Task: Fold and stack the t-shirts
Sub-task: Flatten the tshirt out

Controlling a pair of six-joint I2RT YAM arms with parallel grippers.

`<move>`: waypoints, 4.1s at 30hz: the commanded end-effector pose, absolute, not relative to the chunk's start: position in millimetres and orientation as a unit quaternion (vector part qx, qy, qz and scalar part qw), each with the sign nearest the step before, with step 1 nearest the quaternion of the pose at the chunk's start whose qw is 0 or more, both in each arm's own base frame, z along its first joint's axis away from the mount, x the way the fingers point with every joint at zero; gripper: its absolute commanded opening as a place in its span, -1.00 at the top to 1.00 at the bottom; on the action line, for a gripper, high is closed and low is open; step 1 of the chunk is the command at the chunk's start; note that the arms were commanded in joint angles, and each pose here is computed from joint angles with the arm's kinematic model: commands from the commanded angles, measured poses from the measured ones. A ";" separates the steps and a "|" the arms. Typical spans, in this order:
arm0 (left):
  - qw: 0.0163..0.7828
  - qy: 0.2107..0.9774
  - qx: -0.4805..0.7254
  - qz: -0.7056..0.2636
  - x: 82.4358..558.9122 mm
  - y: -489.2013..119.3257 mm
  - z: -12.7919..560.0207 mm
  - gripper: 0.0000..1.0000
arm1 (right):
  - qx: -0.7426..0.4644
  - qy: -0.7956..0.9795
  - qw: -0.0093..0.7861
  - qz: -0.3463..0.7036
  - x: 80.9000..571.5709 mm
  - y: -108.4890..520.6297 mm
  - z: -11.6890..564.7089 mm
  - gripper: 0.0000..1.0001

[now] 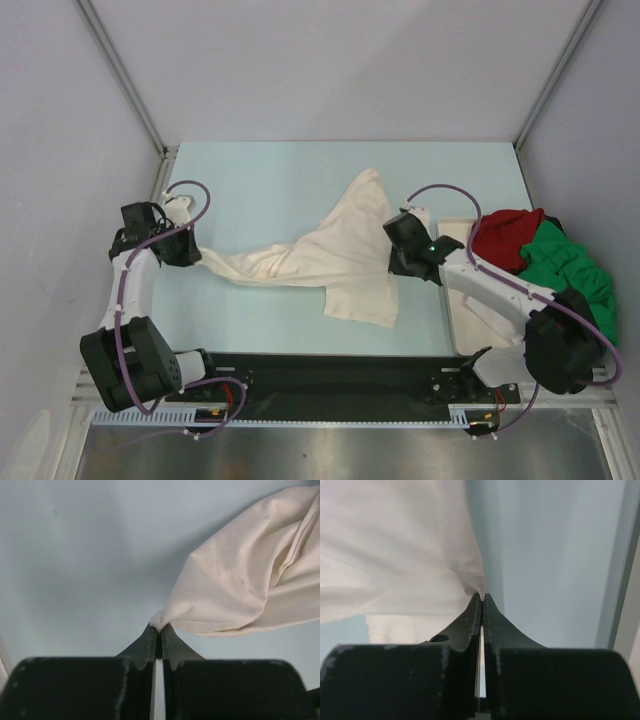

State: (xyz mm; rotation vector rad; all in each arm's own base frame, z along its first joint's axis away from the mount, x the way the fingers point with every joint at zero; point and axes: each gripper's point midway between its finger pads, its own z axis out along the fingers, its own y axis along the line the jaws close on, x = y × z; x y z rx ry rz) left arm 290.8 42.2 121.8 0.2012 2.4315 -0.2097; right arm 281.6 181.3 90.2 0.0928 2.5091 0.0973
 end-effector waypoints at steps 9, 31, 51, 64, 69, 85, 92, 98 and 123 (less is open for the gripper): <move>0.271 0.937 0.090 -0.199 310.8 21.0 74.9 0.00 | 0.106 0.939 0.308 0.112 267.9 139.0 72.7 1.00; 0.232 0.895 0.381 -0.011 245.5 9.7 70.0 -0.61 | 0.092 0.939 0.310 0.121 271.9 125.5 76.7 1.00; 0.258 0.906 0.336 -0.017 242.1 -4.1 71.4 0.99 | 0.086 0.907 0.367 0.186 277.5 139.2 164.6 1.00; 0.472 0.857 0.209 -0.001 212.7 -0.6 355.0 0.99 | 0.046 0.688 0.647 0.326 173.6 96.3 492.8 1.00; 0.548 0.815 0.188 0.030 201.3 -1.2 426.2 0.99 | 0.033 0.648 0.671 0.358 157.8 97.7 526.6 1.00; 0.579 0.808 0.093 0.053 390.2 55.8 456.4 0.99 | 0.013 0.613 0.703 0.360 408.9 163.3 581.7 1.00; 0.624 0.771 0.087 0.098 418.2 73.5 499.2 0.99 | 0.024 0.575 0.725 0.379 455.7 144.3 626.5 1.00; 0.602 0.787 0.096 0.095 417.9 79.3 473.2 0.99 | 0.044 0.597 0.699 0.392 462.3 127.4 599.3 1.00; 0.273 0.958 0.090 0.004 325.7 90.9 86.6 -0.16 | 0.138 0.878 0.352 0.294 368.2 162.5 122.3 1.00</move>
